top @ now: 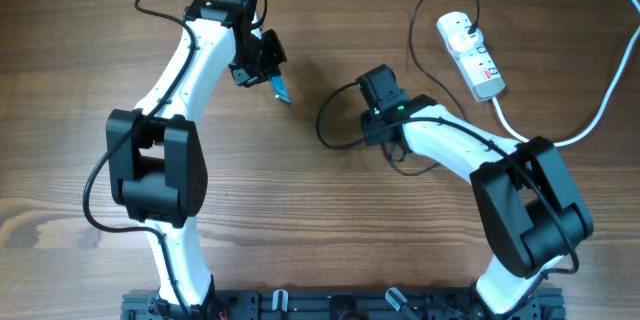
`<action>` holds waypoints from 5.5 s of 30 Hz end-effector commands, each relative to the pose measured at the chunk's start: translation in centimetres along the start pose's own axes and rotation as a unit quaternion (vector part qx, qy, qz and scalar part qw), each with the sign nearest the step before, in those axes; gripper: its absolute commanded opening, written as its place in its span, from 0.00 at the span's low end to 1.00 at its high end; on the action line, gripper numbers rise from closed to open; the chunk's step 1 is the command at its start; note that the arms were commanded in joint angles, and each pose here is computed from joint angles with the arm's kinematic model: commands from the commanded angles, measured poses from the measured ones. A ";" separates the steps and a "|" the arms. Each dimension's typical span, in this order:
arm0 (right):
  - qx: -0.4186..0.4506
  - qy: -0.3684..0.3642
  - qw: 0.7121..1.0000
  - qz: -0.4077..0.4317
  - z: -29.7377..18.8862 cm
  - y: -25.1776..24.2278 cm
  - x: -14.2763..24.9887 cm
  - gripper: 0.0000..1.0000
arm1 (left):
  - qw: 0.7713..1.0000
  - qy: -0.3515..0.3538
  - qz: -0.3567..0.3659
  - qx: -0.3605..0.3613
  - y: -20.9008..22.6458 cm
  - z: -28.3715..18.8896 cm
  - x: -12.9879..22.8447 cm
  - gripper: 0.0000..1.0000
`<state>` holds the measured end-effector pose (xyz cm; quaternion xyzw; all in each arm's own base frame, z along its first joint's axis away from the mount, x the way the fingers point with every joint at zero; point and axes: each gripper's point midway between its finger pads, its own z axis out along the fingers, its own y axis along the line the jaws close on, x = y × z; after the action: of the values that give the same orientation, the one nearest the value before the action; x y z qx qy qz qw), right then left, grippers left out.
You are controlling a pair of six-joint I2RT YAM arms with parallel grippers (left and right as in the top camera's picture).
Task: Plug charger to phone and switch on socket
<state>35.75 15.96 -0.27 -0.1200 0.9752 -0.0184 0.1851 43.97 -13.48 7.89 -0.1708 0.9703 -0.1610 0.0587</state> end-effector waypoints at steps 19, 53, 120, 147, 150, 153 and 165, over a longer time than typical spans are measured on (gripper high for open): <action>-0.011 0.020 1.000 -0.004 2.0 0.4 1.6 0.09 | 1.000 -0.010 0.010 0.006 -0.4 -0.8 -0.1 0.04; -0.189 -0.004 0.980 0.055 -2.1 1.9 -1.9 0.04 | 0.997 -0.019 0.009 0.069 -2.2 -1.8 -1.1 0.04; -0.681 -0.172 0.703 0.110 -25.7 7.1 -14.7 0.04 | 0.789 0.087 0.185 0.579 -19.3 -19.6 1.6 0.04; -0.670 -0.227 0.686 0.170 -26.7 4.9 -17.4 0.04 | 0.786 0.077 0.194 0.582 -19.1 -19.9 1.3 0.04; -0.668 -0.234 0.685 0.173 -26.8 5.5 -17.6 0.04 | 0.786 0.077 0.194 0.582 -19.1 -19.9 1.4 0.04; -0.664 -0.247 0.684 0.174 -26.8 6.1 -17.9 0.04 | 0.786 0.077 0.194 0.582 -19.1 -19.9 1.4 0.04; -0.651 -0.268 0.682 0.198 -26.7 5.6 -18.8 0.04 | 0.765 0.126 0.227 0.589 -18.4 -20.5 3.3 0.04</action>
<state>38.82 27.02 28.70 -0.0619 0.6705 0.7022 0.2315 47.58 -24.01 30.99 0.0568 0.7165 -0.6860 0.1128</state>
